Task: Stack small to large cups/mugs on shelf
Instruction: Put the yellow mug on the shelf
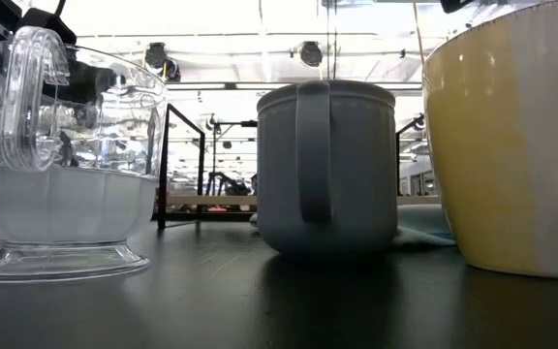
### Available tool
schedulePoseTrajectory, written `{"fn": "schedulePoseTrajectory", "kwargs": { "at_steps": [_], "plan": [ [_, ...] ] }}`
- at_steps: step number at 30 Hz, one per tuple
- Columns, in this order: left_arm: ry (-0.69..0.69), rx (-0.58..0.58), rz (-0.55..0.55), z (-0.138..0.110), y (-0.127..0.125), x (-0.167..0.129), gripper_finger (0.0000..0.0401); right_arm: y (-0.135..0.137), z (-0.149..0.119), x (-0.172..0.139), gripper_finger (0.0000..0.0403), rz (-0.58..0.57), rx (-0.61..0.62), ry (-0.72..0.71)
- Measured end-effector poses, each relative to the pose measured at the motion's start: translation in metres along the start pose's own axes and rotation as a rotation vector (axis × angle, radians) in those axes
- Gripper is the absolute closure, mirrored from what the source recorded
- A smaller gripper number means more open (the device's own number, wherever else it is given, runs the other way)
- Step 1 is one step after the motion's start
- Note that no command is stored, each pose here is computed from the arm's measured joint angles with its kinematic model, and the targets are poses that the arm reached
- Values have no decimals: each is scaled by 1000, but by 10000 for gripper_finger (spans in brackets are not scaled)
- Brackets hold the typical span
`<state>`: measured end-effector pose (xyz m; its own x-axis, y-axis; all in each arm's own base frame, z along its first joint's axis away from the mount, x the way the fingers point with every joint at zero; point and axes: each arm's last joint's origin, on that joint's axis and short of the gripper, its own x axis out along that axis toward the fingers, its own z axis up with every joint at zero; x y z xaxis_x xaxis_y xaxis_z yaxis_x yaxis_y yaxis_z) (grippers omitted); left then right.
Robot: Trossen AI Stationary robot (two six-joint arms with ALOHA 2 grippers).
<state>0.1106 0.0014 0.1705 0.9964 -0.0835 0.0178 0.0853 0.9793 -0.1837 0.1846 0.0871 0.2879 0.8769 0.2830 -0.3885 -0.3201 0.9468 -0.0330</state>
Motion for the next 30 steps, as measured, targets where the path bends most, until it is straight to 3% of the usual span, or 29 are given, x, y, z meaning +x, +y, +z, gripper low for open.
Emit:
{"fn": "schedulePoseTrajectory", "kwargs": {
  "at_steps": [6,14,26,30],
  "plan": [
    [0,-3,0,0,0,0,368,5,9,11,403,5,78,97],
    [0,-6,0,0,0,0,368,19,19,26,403,41,48,198],
    [0,-10,0,0,0,0,368,23,5,53,400,27,38,331],
    [0,-10,0,0,0,0,368,22,0,64,369,16,55,352]
  ]
}}
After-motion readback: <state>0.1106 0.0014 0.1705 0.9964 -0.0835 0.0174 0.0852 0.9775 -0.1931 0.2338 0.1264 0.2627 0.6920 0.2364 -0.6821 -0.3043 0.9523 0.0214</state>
